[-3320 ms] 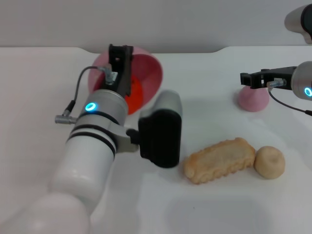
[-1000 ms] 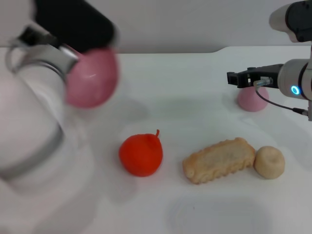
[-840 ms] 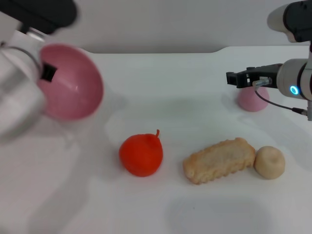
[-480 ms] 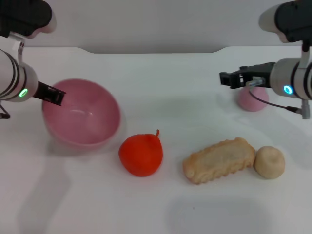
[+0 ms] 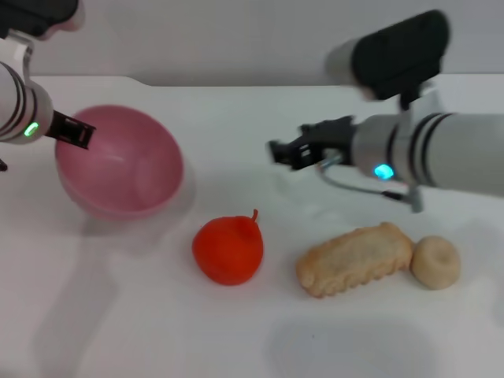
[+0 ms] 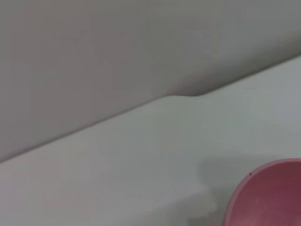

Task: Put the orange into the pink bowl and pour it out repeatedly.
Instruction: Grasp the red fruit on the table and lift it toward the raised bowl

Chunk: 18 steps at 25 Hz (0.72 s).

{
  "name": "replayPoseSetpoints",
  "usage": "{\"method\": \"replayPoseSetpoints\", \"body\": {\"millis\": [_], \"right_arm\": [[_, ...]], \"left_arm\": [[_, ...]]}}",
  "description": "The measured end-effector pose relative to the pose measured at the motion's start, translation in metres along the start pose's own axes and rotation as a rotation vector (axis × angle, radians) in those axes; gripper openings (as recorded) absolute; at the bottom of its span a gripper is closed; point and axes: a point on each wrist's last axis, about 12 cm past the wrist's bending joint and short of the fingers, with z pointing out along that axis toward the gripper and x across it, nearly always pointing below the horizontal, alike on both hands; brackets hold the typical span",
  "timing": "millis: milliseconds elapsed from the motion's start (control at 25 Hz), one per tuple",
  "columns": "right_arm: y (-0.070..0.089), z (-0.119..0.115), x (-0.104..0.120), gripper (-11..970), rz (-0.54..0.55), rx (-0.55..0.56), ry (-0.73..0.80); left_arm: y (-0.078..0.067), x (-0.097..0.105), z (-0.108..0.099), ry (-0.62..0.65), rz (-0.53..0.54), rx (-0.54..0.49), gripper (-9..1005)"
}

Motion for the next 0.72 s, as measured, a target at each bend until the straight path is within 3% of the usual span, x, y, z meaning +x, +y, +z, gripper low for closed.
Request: {"method": "replayPoseSetpoints", "body": {"millis": [200,320,720], "right_arm": [[0.031,0.007,0.006,698,-0.043,-0.084,0.003],[0.042,0.008,0.010,705,-0.029,-0.124,0.019],[0.053,0.016,0.029,708,-0.011,-0.150,0.091]], "left_arm": [[0.004,-0.003,0.000,-0.005,0.002,-0.045,45],[0.006,-0.003,0.002,0.000,0.002,-0.062,45],[0.007,-0.009,0.012,0.027,0.012,-0.086,45]]}}
